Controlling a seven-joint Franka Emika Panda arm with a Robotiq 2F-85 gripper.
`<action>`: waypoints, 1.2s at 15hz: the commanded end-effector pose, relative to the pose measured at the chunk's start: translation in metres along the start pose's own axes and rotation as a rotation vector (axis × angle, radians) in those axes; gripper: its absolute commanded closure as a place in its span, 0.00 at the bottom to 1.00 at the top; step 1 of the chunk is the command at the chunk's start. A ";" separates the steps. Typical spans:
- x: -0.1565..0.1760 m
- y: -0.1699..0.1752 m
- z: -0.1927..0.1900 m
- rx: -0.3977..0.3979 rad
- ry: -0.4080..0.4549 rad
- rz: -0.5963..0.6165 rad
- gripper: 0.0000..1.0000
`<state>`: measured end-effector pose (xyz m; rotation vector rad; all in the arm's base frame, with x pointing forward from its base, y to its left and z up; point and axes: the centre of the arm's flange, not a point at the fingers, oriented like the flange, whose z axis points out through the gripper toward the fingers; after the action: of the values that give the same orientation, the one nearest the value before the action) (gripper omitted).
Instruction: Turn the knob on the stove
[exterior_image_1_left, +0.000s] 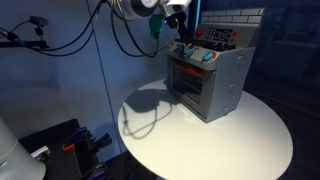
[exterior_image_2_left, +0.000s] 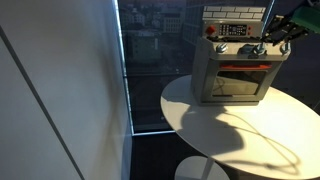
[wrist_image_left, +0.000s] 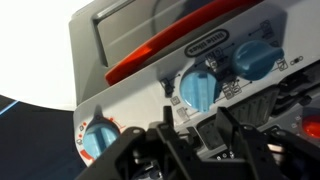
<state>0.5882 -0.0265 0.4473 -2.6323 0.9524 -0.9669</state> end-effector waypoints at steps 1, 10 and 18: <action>-0.001 -0.002 -0.003 -0.002 0.003 0.000 0.54; -0.002 -0.008 0.008 -0.013 0.004 -0.020 0.54; -0.005 -0.014 0.013 -0.019 -0.001 -0.041 0.68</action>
<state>0.5928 -0.0177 0.4351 -2.6774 0.9051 -0.9554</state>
